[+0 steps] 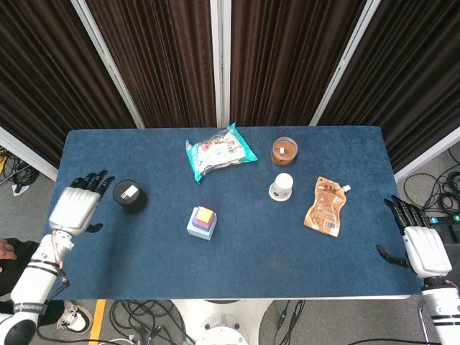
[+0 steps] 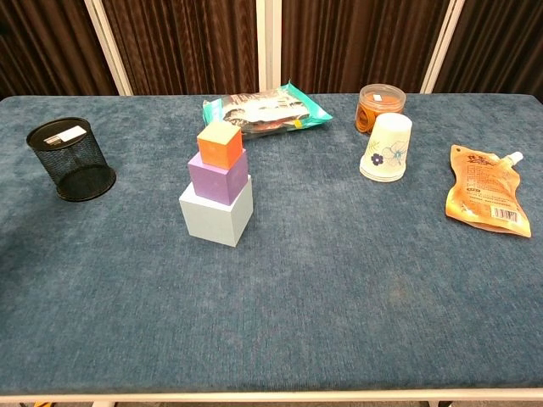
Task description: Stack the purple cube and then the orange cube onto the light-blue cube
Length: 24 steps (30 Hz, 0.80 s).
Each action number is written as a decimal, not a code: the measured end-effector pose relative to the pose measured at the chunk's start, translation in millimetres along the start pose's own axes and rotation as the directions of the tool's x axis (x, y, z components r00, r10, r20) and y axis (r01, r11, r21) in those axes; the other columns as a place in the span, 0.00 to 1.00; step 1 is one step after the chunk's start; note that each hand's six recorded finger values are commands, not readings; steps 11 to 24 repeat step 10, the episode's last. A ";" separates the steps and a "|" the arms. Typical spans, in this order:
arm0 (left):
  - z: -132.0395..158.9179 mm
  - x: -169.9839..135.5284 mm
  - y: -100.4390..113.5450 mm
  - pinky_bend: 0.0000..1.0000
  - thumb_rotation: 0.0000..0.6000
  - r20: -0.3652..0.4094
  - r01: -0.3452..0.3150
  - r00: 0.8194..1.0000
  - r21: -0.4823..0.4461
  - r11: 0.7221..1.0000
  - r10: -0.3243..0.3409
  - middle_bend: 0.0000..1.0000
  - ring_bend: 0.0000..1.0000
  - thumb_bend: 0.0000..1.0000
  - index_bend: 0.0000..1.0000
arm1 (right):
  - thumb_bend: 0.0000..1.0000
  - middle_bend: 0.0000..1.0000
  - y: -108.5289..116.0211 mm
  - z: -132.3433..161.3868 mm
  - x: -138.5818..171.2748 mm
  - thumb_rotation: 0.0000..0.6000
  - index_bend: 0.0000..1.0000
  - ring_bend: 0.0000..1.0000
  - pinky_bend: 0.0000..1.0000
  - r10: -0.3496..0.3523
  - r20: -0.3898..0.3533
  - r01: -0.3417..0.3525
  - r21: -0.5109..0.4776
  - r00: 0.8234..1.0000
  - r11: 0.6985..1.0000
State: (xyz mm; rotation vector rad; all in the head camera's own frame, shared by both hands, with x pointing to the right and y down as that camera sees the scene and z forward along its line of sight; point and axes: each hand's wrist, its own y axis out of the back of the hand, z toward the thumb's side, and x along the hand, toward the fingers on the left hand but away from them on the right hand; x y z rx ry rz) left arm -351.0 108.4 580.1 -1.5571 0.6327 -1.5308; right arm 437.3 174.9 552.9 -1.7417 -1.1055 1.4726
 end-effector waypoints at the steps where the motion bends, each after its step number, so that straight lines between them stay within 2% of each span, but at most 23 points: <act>1: -4.8 -5.7 -0.9 0.21 1.00 -0.021 -0.033 0.999 -0.011 0.999 0.033 0.14 0.11 0.11 0.14 | 0.18 0.00 -0.4 0.1 -0.3 1.00 0.00 0.00 0.00 0.001 0.000 -0.001 0.004 1.000 1.000; 3: -14.2 -20.6 -5.2 0.20 1.00 -0.063 -0.110 0.992 -0.031 0.994 0.107 0.14 0.11 0.11 0.14 | 0.18 0.00 -1.6 0.9 -0.7 1.00 0.00 0.00 0.00 0.004 -0.002 -0.004 0.010 1.000 1.000; 6: -25.7 -42.6 -19.5 0.20 1.00 -0.121 -0.178 0.978 -0.048 0.983 0.171 0.14 0.11 0.11 0.14 | 0.18 0.00 -2.1 2.3 -0.6 1.00 0.00 0.00 0.00 0.003 -0.007 -0.003 0.012 1.000 1.000; 10: -34.0 -56.8 -36.4 0.20 1.00 -0.162 -0.177 0.973 -0.079 0.981 0.162 0.14 0.11 0.11 0.14 | 0.18 0.00 -1.7 3.4 -0.3 1.00 0.00 0.00 0.00 -0.001 -0.012 0.001 0.011 1.000 1.000; 24: -34.0 -56.8 -36.4 0.20 1.00 -0.162 -0.177 0.973 -0.079 0.981 0.162 0.14 0.11 0.11 0.14 | 0.18 0.00 -1.7 3.4 -0.3 1.00 0.00 0.00 0.00 -0.001 -0.012 0.001 0.011 1.000 1.000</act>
